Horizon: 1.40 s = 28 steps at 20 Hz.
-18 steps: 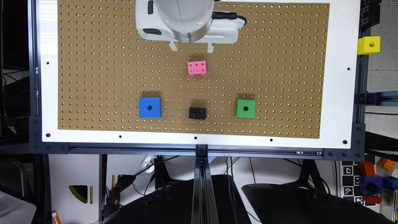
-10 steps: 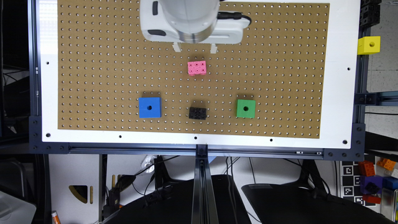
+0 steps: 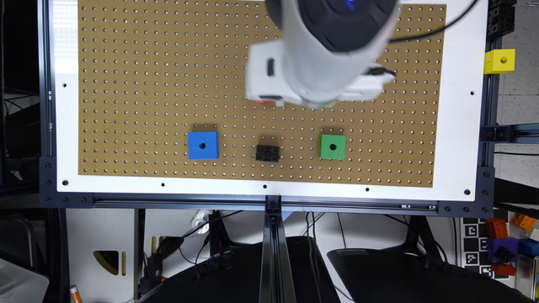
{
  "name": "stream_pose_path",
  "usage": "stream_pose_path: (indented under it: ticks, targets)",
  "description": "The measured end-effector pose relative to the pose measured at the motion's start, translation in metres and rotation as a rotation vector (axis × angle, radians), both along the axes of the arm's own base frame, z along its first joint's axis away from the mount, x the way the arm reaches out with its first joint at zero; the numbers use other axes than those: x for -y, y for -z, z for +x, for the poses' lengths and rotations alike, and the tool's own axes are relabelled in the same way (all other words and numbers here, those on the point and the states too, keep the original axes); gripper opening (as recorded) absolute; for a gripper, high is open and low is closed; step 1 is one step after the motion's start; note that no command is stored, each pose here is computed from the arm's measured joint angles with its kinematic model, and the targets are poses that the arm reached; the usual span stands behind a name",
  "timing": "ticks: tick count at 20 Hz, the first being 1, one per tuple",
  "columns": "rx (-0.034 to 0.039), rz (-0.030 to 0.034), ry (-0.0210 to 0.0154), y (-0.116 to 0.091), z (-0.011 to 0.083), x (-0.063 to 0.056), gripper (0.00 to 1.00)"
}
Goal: Pick up green block.
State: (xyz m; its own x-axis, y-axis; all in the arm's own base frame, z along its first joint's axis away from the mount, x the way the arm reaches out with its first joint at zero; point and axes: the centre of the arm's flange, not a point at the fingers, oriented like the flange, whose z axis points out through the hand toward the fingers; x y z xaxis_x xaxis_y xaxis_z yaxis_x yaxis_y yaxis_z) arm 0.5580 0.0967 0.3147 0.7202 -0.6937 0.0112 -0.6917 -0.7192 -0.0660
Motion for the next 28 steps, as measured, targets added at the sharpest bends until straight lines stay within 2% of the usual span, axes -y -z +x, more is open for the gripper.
stream_pose_path:
  ticks: [3,7,8,11,15,18,20,22,24,26,28]
  targets:
    - [0.0048,0.0149,-0.0027,0.002,0.012,-0.017,1.0]
    - [0.0178,0.0348,-0.0049,-0.002,0.0215,-0.046,1.0]
    - [0.0201,0.0376,-0.0046,-0.002,0.0242,-0.054,1.0]
    - [0.0229,0.0404,-0.0043,0.0,0.0339,-0.065,1.0]
    - [0.0191,0.0441,-0.0037,0.001,0.0431,-0.067,1.0]
    - [0.0181,0.0443,-0.0036,0.002,0.0438,-0.067,1.0]
    - [0.0123,0.0439,-0.0039,0.005,0.0436,-0.067,1.0]
    - [-0.0016,0.0435,-0.005,0.018,0.0439,-0.067,1.0]
    - [-0.01,0.0442,-0.0068,0.036,0.0452,-0.068,1.0]
    - [-0.013,0.0435,-0.0084,0.047,0.0473,-0.068,1.0]
    - [-0.0134,0.0442,-0.0084,0.049,0.0492,-0.068,1.0]
